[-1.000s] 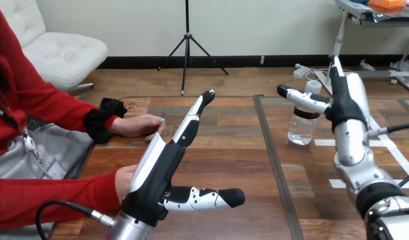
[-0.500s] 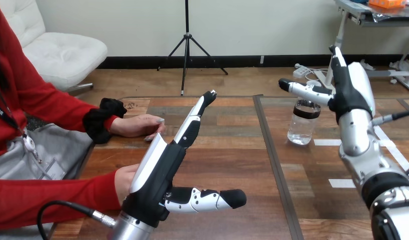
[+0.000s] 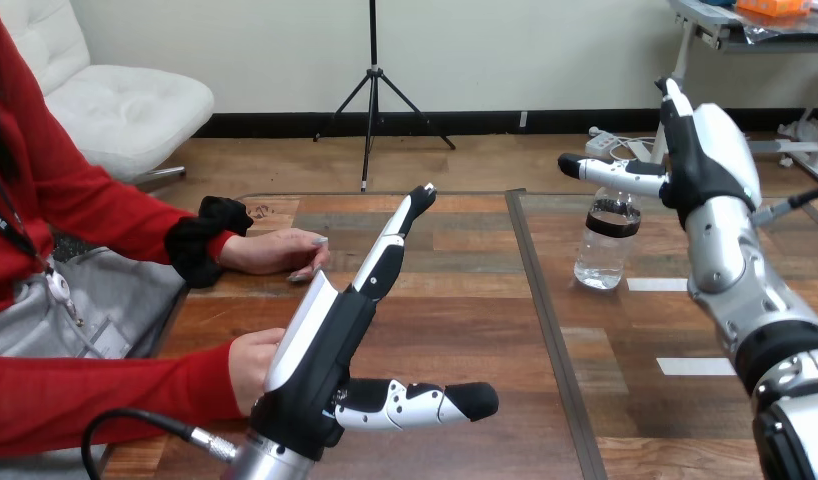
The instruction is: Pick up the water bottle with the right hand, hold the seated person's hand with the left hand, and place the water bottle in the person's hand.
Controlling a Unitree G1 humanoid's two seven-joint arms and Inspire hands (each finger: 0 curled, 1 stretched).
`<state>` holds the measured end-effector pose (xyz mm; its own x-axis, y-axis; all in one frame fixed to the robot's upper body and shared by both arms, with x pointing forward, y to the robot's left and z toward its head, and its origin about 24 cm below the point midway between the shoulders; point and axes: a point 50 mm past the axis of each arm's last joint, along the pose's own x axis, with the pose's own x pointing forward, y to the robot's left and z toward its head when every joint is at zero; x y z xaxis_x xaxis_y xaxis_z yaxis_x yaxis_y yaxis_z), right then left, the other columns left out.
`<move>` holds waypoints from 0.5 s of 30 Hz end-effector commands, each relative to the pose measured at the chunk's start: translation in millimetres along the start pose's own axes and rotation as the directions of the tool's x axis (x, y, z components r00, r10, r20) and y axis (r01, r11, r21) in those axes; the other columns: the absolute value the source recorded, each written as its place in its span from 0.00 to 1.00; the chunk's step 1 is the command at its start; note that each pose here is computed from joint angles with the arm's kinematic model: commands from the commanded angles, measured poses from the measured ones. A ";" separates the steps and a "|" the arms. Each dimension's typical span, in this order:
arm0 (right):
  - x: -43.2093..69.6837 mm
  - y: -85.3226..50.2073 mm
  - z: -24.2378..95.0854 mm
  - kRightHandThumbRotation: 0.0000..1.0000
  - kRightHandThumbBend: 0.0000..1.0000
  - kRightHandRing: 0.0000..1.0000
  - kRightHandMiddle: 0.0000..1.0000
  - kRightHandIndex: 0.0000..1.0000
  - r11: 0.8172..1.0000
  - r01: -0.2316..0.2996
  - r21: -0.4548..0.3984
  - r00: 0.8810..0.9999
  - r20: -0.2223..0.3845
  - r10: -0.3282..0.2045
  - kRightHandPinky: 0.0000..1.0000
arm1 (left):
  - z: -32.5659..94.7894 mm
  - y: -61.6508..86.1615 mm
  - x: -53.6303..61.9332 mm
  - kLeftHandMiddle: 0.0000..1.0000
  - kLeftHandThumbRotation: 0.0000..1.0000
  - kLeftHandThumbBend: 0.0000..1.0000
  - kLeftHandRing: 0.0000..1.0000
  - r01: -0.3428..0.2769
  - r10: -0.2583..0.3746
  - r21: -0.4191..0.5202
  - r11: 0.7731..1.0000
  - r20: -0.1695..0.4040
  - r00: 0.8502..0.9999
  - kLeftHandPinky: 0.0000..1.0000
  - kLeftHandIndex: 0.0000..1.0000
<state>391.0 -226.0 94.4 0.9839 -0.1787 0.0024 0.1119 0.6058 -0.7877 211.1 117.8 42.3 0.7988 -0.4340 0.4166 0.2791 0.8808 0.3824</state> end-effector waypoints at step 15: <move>16.4 -31.1 28.8 0.56 1.00 0.98 0.97 0.96 0.952 -0.019 -0.306 0.997 0.070 0.042 0.94 | 13.2 0.3 3.5 1.00 0.62 1.00 1.00 -0.026 0.026 0.011 1.000 0.077 0.997 1.00 1.00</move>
<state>394.3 -227.0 98.1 0.9909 -0.1198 -0.0610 -0.0078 0.4021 -0.9156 204.5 117.6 37.3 0.8100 -0.4283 0.4005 0.2789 0.8822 0.3795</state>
